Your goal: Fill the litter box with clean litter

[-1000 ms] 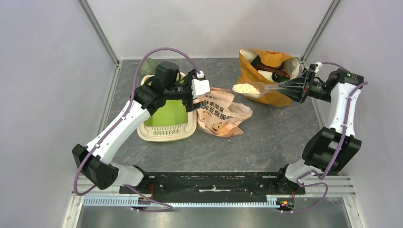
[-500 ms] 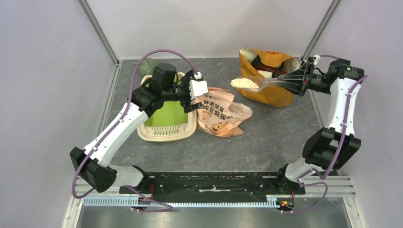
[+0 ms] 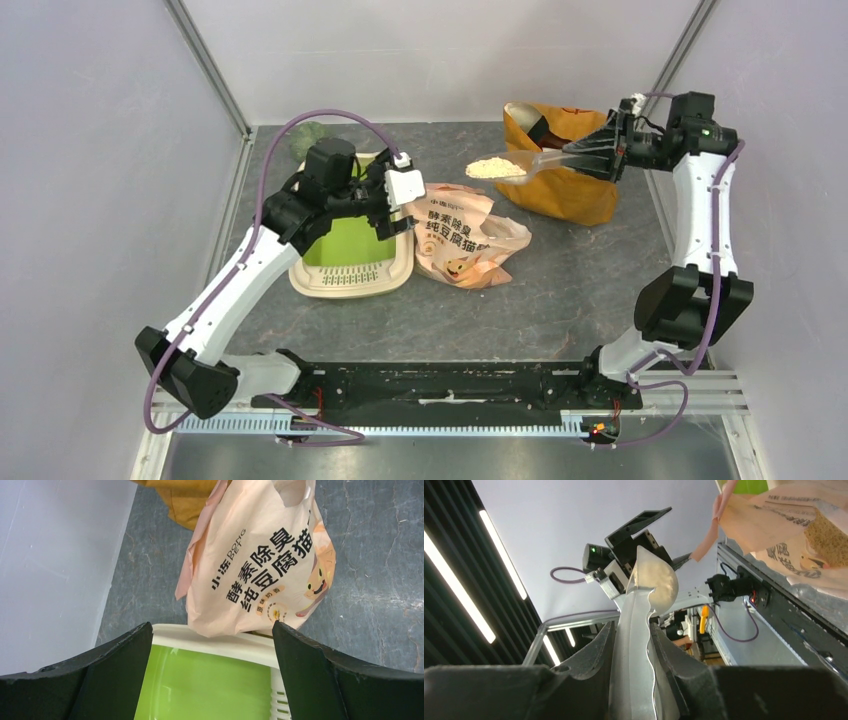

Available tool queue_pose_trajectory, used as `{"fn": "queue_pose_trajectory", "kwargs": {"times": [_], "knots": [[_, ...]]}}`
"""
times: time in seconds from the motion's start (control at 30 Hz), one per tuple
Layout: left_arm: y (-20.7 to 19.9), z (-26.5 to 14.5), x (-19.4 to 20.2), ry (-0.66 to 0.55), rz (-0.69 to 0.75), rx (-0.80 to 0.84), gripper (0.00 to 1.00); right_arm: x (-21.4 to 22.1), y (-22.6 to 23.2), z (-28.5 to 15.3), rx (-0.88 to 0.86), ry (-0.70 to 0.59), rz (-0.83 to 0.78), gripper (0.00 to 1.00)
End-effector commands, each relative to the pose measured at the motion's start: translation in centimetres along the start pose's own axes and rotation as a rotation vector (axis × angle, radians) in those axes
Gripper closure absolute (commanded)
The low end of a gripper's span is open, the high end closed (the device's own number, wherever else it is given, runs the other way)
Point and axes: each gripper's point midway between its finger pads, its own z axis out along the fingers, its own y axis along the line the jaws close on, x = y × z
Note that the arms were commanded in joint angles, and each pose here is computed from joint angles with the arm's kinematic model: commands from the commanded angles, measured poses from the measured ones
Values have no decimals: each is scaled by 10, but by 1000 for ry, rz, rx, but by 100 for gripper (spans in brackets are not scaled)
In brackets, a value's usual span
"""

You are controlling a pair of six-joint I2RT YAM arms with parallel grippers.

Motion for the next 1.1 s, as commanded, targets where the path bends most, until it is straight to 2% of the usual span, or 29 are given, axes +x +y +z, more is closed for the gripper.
{"fn": "queue_pose_trajectory", "kwargs": {"times": [0.0, 0.43, 0.63, 0.93, 1.07], "knots": [[4, -18, -2, -13, -30, -53, 4, -18, 26, 16, -5, -42, -51, 100], [5, -56, 14, 21, -54, -134, 3, -21, 40, 94, -55, 47, -142, 100], [18, -79, 16, 35, -94, -223, 3, -24, 40, 134, -111, 82, -170, 100], [47, -113, 12, -9, -221, -373, 3, -32, 18, 179, -166, 56, -148, 100], [58, -121, 13, -15, -256, -415, 3, -31, -9, 198, -89, 56, -165, 100]]}}
